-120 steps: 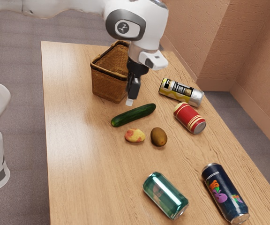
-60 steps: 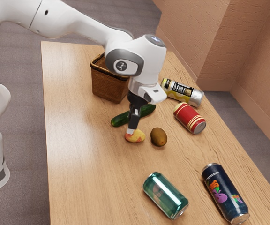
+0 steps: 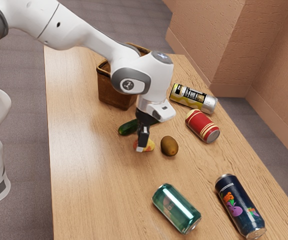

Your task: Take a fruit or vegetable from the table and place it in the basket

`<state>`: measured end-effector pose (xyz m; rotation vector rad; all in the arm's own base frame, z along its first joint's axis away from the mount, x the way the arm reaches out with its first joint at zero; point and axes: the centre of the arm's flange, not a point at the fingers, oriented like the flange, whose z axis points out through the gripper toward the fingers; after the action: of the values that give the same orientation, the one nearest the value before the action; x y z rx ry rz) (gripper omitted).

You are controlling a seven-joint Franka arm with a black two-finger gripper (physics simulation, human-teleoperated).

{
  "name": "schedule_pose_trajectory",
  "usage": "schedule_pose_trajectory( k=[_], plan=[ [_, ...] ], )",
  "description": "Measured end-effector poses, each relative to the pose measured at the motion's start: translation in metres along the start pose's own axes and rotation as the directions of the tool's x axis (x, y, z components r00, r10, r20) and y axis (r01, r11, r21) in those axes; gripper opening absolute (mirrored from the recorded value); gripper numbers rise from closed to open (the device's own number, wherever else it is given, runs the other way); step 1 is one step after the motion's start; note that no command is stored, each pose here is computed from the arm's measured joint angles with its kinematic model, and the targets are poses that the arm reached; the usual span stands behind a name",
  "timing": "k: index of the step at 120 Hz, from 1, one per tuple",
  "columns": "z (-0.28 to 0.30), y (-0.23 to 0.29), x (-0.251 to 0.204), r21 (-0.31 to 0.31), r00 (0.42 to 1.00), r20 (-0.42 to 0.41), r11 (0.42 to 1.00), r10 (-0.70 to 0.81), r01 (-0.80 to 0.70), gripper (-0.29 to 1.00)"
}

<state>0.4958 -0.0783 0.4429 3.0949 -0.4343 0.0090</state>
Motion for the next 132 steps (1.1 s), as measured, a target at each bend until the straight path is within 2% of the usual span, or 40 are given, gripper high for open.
schedule_pose_trajectory(
  k=[37, 132],
  plan=[
    [0.005, -0.022, 0.003, 0.003, 0.999, -0.022, 0.999, -0.044, 0.044, 0.68],
    [0.027, -0.023, 0.018, 0.018, 0.999, -0.027, 0.999, -0.042, 0.042, 0.68]
  ],
)
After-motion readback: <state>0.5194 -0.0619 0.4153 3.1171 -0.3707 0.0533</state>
